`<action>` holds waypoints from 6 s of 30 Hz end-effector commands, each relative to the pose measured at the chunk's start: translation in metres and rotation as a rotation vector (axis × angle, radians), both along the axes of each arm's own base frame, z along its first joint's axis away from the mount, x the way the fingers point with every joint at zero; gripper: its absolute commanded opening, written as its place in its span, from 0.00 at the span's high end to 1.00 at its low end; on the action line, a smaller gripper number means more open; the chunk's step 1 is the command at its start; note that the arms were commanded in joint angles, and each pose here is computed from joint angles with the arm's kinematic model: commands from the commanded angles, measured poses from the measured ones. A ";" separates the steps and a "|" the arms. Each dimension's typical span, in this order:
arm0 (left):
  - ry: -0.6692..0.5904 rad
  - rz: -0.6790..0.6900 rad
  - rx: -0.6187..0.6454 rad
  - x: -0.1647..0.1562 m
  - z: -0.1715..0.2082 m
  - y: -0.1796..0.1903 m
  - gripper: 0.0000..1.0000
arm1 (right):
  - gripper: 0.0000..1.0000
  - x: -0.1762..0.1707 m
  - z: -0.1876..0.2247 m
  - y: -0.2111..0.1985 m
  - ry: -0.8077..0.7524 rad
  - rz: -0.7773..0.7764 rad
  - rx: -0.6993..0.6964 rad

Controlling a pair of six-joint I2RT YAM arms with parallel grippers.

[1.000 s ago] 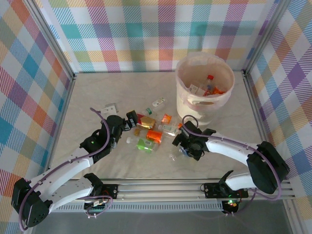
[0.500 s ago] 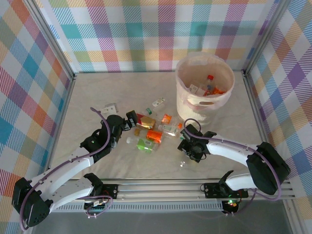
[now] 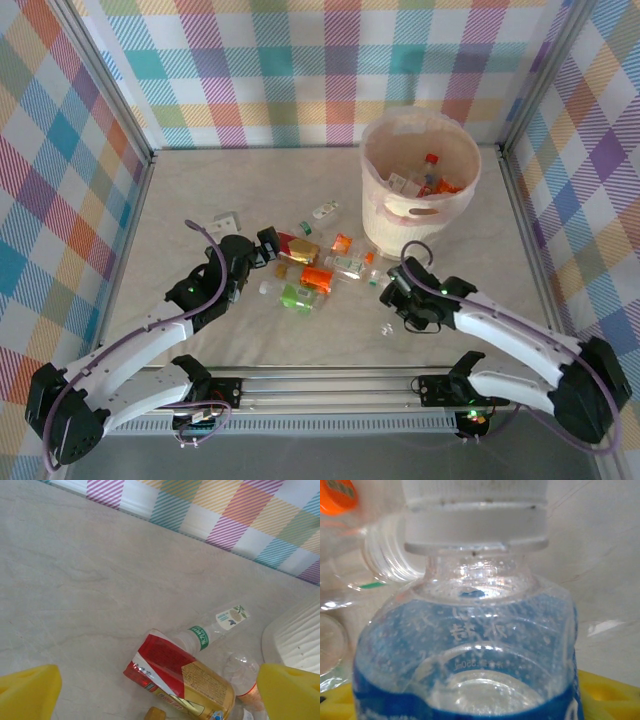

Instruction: Put the plastic bottles in the bin

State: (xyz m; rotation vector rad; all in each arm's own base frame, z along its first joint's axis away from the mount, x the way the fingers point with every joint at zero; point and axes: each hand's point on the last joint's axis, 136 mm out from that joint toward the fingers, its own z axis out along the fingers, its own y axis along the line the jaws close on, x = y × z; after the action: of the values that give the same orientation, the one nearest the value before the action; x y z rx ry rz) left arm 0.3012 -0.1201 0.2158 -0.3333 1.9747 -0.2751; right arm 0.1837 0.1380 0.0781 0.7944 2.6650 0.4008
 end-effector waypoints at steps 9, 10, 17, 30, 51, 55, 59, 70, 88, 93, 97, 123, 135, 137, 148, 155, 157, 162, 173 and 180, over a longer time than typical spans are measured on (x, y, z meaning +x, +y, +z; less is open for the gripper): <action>-0.012 0.061 -0.002 0.004 0.008 0.010 0.00 | 0.36 -0.004 0.118 -0.089 -0.256 -0.044 -0.289; -0.011 0.063 -0.002 0.004 0.007 0.010 0.00 | 0.36 -0.001 0.131 -0.091 -0.286 -0.036 -0.305; -0.007 0.074 -0.017 0.002 0.006 0.013 0.00 | 0.35 0.037 0.226 -0.083 -0.538 0.042 -0.351; -0.024 0.081 -0.047 -0.003 0.012 0.016 0.00 | 0.34 0.151 0.352 -0.035 -0.811 0.207 -0.351; -0.009 0.121 -0.048 -0.007 0.014 0.025 0.00 | 0.29 0.286 0.268 -0.022 -0.522 0.335 -0.237; -0.008 0.142 -0.054 -0.007 0.014 0.027 0.00 | 0.28 0.293 0.241 -0.018 -0.453 0.370 -0.227; -0.008 0.150 -0.050 -0.007 0.014 0.029 0.00 | 0.26 0.294 0.218 -0.014 -0.388 0.397 -0.213; 0.021 0.176 -0.020 -0.009 0.009 0.035 0.00 | 0.15 0.286 0.178 -0.011 -0.283 0.418 -0.191; 0.034 0.170 -0.006 -0.009 0.008 0.035 0.00 | 0.09 0.264 0.246 0.030 -0.459 0.516 0.061; 0.035 0.169 -0.007 -0.010 0.009 0.035 0.00 | 0.08 0.253 0.267 0.028 -0.504 0.516 0.070; 0.033 0.169 -0.009 -0.012 0.011 0.036 0.00 | 0.08 0.238 0.282 0.028 -0.548 0.529 0.074; 0.200 0.483 -0.057 -0.036 -0.022 0.139 0.00 | 0.05 0.055 0.149 0.185 -0.381 1.174 -0.071; 0.289 0.514 -0.124 -0.035 -0.040 0.156 0.00 | 0.05 0.014 0.068 0.243 -0.217 1.407 -0.209; 0.292 0.524 -0.124 -0.037 -0.039 0.160 0.00 | 0.05 0.014 0.058 0.249 -0.204 1.436 -0.249; 0.275 0.561 -0.128 -0.043 -0.032 0.173 0.00 | 0.05 0.030 0.022 0.258 -0.166 1.481 -0.462; 0.282 0.561 -0.144 -0.042 -0.035 0.174 0.00 | 0.06 0.035 0.009 0.265 -0.147 1.501 -0.496; 0.284 0.562 -0.147 -0.041 -0.036 0.174 0.00 | 0.06 0.035 0.006 0.267 -0.142 1.508 -0.494; 0.289 0.564 -0.149 -0.041 -0.037 0.174 0.00 | 0.07 0.032 0.001 0.272 -0.130 1.523 -0.477; 0.286 0.570 -0.149 -0.043 -0.035 0.176 0.00 | 0.10 0.023 -0.012 0.277 -0.092 1.547 -0.467; 0.288 0.573 -0.147 -0.044 -0.036 0.177 0.00 | 0.14 0.013 -0.015 0.278 -0.076 1.564 -0.457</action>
State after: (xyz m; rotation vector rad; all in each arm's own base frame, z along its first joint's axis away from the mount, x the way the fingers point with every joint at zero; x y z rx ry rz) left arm 0.2613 0.0528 0.1782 -1.0581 2.0395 -0.0192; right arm 0.2059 0.4125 0.0641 -1.4379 2.5257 0.0739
